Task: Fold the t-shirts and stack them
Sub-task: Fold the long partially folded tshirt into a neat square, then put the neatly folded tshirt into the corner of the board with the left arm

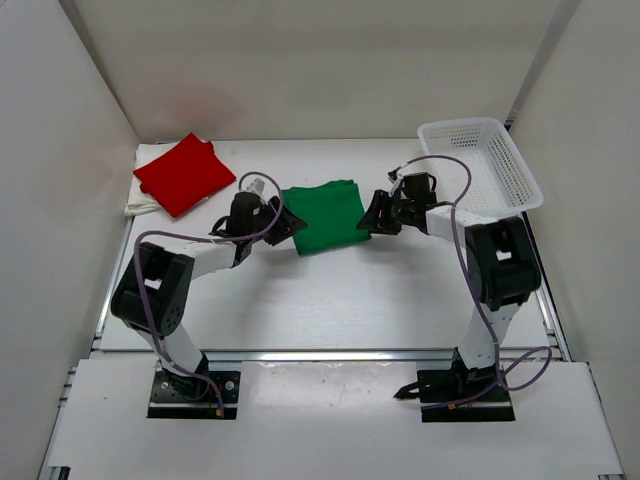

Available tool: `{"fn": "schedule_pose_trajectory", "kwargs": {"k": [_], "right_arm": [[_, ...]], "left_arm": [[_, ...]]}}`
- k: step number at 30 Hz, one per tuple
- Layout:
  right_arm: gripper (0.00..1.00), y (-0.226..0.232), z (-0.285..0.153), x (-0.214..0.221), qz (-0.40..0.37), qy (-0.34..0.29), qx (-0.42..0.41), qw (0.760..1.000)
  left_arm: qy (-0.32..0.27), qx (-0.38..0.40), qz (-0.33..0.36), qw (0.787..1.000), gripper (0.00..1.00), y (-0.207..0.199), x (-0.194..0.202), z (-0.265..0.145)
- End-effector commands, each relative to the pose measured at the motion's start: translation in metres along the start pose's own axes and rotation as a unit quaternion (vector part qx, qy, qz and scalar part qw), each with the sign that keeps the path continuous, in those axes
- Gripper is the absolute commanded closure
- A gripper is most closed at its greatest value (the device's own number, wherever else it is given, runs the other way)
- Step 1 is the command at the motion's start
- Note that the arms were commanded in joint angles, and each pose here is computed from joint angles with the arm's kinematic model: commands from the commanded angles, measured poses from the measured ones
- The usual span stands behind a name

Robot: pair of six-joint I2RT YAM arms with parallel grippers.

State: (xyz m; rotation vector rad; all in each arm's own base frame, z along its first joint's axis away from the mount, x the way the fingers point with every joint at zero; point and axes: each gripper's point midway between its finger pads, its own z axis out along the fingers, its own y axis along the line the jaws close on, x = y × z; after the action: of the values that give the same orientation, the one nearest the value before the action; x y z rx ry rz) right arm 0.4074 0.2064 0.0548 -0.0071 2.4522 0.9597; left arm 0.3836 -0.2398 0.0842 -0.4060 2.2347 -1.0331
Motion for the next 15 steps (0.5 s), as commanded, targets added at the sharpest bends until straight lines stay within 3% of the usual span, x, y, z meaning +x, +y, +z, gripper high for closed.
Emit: {"fn": "schedule_pose_trajectory", "kwargs": {"k": [1,4,9,12,15], "right_arm": [[0.53,0.031,-0.030,-0.029,-0.040,-0.078,-0.016,0.996],[0.45,0.036,-0.042,-0.018,-0.041,-0.089,-0.011,0.995],[0.42,0.058,-0.048,0.013,-0.043,-0.084,-0.046,0.994],[0.42,0.062,-0.047,0.035,-0.048,-0.066,-0.049,0.995],[0.41,0.066,-0.044,0.050,-0.049,-0.050,-0.057,0.996]], "left_arm": [[-0.037,-0.048,0.038,0.997,0.41,0.014,-0.027,-0.016],[-0.023,-0.097,0.039,0.994,0.31,0.048,-0.022,-0.013],[0.005,-0.128,0.040,0.991,0.21,0.073,-0.020,0.007],[0.017,-0.131,0.045,0.990,0.21,0.074,-0.017,0.031],[0.027,-0.112,0.040,0.993,0.27,0.068,-0.013,0.057]]}}
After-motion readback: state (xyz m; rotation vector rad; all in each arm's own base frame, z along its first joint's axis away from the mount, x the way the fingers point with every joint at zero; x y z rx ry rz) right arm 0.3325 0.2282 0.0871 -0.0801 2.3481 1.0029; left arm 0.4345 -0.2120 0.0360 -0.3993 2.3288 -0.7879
